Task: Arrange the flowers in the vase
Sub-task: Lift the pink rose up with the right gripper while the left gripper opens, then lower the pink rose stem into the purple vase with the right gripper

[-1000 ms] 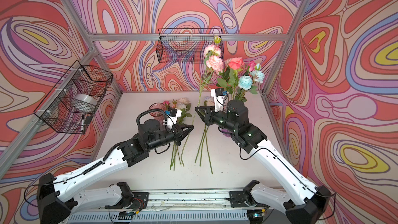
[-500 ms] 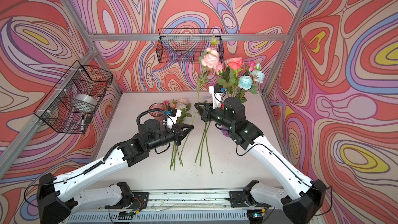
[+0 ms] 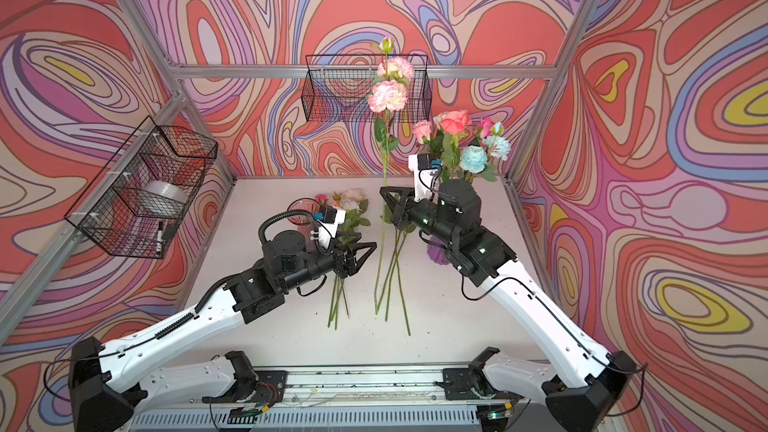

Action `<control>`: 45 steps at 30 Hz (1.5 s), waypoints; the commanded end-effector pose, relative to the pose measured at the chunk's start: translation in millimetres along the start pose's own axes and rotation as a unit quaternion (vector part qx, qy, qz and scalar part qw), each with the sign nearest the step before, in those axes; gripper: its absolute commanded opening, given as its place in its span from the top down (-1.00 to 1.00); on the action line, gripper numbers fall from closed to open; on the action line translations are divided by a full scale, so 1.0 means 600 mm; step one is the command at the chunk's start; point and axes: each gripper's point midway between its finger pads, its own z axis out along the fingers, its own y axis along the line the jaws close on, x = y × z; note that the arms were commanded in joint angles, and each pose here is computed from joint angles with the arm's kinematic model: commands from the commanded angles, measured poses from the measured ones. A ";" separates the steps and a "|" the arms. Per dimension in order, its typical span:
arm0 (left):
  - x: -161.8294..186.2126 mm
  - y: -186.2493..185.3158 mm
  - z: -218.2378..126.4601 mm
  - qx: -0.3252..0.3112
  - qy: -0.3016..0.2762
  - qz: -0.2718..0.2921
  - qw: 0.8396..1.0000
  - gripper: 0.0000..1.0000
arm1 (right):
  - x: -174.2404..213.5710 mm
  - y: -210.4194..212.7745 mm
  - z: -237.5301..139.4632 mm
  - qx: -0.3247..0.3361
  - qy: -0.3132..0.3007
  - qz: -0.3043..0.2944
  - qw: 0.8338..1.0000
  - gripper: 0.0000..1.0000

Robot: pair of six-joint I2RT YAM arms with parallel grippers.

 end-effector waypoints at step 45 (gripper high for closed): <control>-0.005 0.020 -0.005 -0.033 -0.015 0.012 0.999 -0.37 | -0.223 -0.203 -0.173 0.472 -0.265 -0.280 0.793 0.97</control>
